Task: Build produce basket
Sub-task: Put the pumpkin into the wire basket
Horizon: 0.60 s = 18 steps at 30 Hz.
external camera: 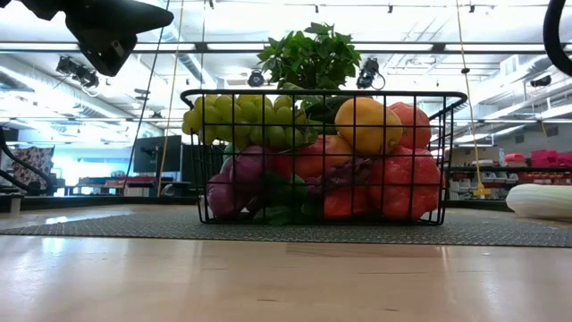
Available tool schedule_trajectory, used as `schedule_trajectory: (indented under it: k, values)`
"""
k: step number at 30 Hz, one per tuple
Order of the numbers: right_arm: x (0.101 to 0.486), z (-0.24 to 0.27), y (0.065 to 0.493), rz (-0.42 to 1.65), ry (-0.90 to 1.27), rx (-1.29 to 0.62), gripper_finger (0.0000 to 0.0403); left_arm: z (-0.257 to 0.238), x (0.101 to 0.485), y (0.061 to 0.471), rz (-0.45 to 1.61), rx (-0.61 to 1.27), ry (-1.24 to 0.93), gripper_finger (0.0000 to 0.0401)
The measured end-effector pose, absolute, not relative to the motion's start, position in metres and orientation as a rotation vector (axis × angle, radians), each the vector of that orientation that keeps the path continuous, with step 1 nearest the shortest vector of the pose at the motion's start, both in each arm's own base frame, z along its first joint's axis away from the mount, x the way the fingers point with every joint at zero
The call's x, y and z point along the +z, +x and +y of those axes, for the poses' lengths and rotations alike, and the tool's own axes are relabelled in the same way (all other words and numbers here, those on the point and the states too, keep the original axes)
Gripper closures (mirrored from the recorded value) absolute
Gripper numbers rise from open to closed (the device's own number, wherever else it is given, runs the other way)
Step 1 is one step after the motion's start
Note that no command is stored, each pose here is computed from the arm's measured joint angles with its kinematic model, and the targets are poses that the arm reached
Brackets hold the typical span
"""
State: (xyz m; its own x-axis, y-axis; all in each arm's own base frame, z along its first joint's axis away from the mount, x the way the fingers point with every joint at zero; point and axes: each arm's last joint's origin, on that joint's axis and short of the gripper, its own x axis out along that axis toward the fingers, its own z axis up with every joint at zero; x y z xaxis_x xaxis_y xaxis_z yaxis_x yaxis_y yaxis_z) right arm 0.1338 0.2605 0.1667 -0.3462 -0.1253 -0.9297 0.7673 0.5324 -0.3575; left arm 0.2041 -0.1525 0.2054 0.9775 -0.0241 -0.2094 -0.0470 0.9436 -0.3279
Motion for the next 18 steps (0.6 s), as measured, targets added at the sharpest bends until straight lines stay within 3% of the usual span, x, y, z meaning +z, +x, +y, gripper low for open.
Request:
schedule_trajectory:
  k: [8, 18]
  values:
    - [0.177, 0.267, 0.139, 1.647, 0.562, -0.966, 0.0111, -0.152, 0.205, 0.204, 0.213, 0.012, -0.338, 0.0229]
    - [0.222, 0.277, 0.155, 1.484, 0.576, -0.913, 0.0111, -0.152, 0.205, 0.204, 0.213, 0.012, -0.338, 0.0229]
